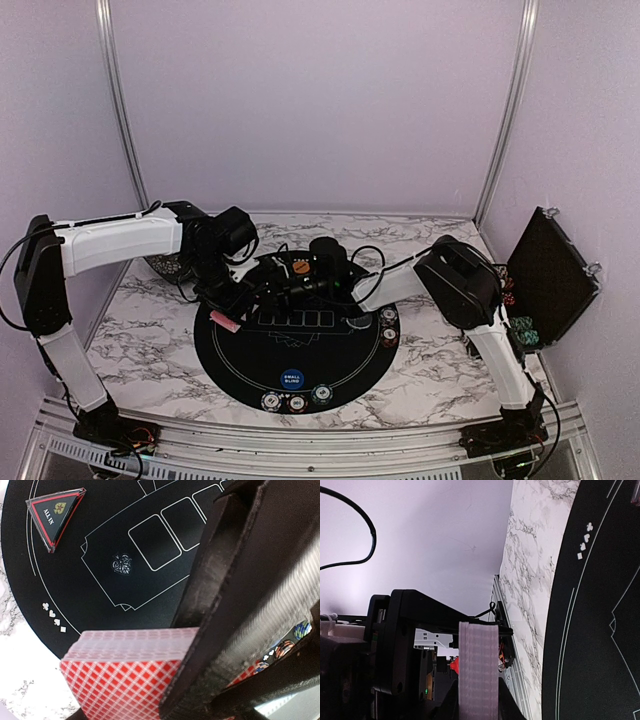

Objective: Distribute texas hold em gaming equipment
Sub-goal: Pass from the right arm to the left, then distribute the poker card in the small blind area.

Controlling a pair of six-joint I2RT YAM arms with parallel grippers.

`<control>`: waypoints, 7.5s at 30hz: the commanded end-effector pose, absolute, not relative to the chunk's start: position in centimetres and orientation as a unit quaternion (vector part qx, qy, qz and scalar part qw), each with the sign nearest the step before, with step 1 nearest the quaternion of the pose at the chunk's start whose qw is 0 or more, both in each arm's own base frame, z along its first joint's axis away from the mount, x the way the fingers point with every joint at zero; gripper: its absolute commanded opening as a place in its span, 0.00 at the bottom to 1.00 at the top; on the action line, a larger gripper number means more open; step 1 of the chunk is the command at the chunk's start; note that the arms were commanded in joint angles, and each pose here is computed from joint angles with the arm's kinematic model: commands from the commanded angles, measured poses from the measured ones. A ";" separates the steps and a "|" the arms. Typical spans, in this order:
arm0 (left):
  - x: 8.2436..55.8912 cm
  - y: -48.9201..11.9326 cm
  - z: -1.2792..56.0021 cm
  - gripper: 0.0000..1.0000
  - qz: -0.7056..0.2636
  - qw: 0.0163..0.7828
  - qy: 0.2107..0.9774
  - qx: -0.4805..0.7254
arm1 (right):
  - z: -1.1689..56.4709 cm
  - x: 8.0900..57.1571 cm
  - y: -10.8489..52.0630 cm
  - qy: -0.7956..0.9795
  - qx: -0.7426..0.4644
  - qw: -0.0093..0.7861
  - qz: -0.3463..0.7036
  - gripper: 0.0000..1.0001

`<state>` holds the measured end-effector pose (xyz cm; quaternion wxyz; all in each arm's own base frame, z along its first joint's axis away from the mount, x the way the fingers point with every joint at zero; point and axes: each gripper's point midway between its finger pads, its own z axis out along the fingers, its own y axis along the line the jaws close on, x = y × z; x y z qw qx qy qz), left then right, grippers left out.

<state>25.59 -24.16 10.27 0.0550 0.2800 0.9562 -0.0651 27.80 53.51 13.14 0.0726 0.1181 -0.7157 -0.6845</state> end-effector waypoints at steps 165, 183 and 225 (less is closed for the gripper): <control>25.0 -24.8 10.3 0.57 -0.080 0.034 0.956 0.280 | 14.7 30.0 49.8 -0.744 0.133 -0.021 -0.654 0.16; 25.1 -24.8 10.3 0.57 -0.079 0.033 0.956 0.280 | 14.2 29.2 50.2 -0.745 0.137 -0.012 -0.652 0.13; 24.7 -24.6 10.0 0.57 -0.077 0.027 0.957 0.277 | 14.7 30.2 49.3 -0.743 0.125 -0.013 -0.658 0.00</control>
